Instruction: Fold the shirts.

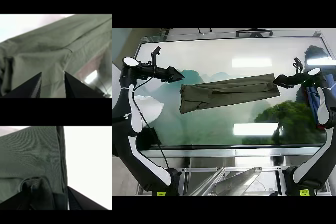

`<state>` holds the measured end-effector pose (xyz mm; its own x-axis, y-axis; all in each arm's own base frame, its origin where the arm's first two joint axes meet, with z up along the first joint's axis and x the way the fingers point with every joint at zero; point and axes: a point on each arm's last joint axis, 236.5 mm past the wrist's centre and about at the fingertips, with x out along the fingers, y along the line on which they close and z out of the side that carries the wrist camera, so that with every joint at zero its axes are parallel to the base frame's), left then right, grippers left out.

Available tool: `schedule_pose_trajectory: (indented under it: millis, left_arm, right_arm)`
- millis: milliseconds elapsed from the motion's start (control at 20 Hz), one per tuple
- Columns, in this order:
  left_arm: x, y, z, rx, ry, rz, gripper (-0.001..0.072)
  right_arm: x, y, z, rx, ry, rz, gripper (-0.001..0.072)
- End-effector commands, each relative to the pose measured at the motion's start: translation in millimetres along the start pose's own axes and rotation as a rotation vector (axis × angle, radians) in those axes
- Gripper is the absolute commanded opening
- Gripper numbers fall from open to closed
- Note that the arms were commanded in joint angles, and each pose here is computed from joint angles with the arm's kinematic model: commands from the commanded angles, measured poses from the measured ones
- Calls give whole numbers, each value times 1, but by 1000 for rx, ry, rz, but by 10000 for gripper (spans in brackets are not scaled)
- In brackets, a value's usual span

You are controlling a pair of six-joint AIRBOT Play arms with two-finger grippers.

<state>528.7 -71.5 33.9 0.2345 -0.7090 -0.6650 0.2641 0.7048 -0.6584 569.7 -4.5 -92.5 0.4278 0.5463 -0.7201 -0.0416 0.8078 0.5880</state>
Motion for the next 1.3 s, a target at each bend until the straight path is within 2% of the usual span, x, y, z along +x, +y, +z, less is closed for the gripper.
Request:
schedule_pose_trajectory:
  millis: [0, 100, 150, 200, 250, 300, 350, 400, 450, 500, 650, 850, 1100, 1250]
  left_arm:
    - [14, -21, -12, 25, 64, -31, 293]
    - [30, -39, -16, 56, 96, -48, 293]
    - [40, -51, -19, 77, 114, -57, 292]
    - [49, -60, -21, 94, 126, -63, 289]
    - [58, -71, -23, 113, 135, -69, 230]
    - [69, -84, -24, 140, 144, -77, 137]
    - [81, -96, -26, 164, 149, -80, 65]
    - [92, -106, -26, 187, 148, -83, 66]
    - [106, -116, -27, 210, 148, -86, 65]
    - [130, -124, -31, 234, 154, -75, 10]
    - [205, -111, -55, 240, 206, 64, 9]
    - [267, -96, -93, 253, 277, 216, 9]
    - [290, -109, -112, 228, 305, 181, 10]
    - [277, -154, -100, 219, 294, 68, 10]
  right_arm:
    - [14, 5, -13, 47, 41, 68, 493]
    - [18, 15, -17, 46, 56, 115, 482]
    - [18, 21, -17, 36, 54, 140, 367]
    - [17, 25, -15, 40, 49, 159, 300]
    - [16, 30, -14, 37, 46, 179, 278]
    - [15, 36, -15, 37, 47, 206, 183]
    - [14, 41, -16, 43, 55, 228, 44]
    - [13, 44, -17, 46, 61, 242, 20]
    - [11, 49, -19, 49, 68, 262, 20]
    - [7, 55, -19, 48, 75, 283, 19]
    - [-15, 89, -20, 26, 96, 374, 18]
    - [-74, 153, -16, -106, 99, 445, 19]
    - [-141, 214, -18, -195, 81, 461, 19]
    - [-165, 244, -21, -216, 64, 460, 19]
